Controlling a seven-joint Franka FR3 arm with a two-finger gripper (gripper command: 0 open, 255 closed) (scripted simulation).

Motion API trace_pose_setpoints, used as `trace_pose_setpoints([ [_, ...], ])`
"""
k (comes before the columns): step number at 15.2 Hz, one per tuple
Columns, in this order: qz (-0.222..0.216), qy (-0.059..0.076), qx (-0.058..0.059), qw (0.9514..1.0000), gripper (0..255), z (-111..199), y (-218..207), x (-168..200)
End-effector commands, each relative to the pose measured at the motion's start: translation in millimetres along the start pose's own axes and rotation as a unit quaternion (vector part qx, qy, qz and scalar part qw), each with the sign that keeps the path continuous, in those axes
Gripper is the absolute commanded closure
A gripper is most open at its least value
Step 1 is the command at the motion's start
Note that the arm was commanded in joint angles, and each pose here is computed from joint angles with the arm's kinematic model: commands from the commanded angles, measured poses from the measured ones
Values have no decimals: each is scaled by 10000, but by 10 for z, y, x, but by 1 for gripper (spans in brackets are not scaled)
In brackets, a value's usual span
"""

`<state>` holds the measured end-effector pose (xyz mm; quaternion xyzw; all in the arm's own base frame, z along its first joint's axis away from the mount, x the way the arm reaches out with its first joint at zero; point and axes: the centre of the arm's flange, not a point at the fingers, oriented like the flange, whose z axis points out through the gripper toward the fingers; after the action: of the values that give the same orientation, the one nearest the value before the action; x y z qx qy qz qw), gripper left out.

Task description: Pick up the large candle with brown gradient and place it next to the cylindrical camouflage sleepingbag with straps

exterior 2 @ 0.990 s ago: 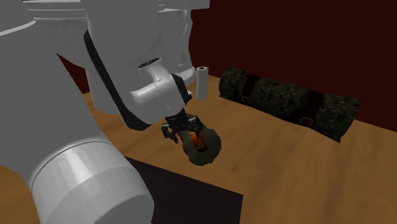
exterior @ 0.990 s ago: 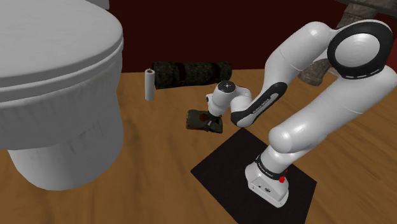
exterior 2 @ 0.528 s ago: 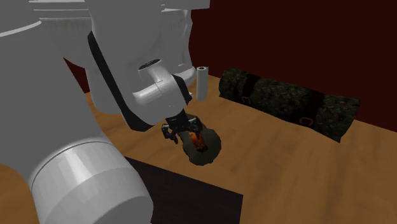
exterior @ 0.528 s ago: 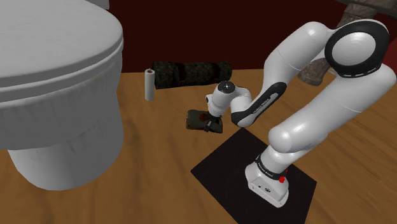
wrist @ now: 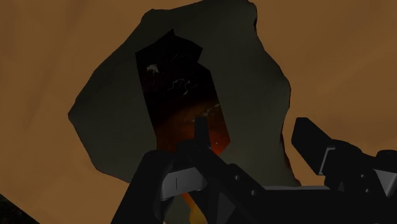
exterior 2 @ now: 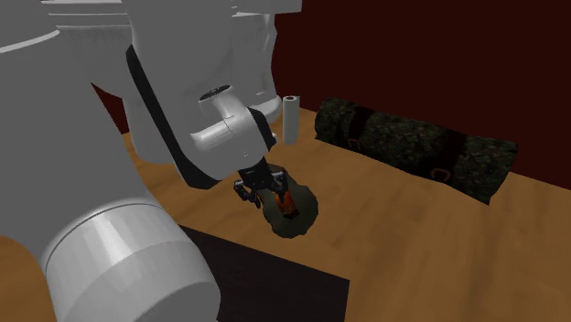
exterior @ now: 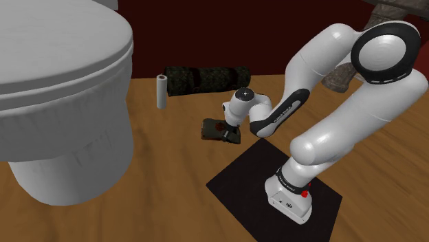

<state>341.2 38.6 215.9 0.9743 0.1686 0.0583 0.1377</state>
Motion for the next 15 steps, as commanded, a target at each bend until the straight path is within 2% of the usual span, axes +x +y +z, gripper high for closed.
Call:
trace_pose_setpoints([
  [1, 4, 6, 0, 10000, 255, -3, 3, 4],
  [15, 4, 7, 0, 10000, 255, -658, 200, 51],
])
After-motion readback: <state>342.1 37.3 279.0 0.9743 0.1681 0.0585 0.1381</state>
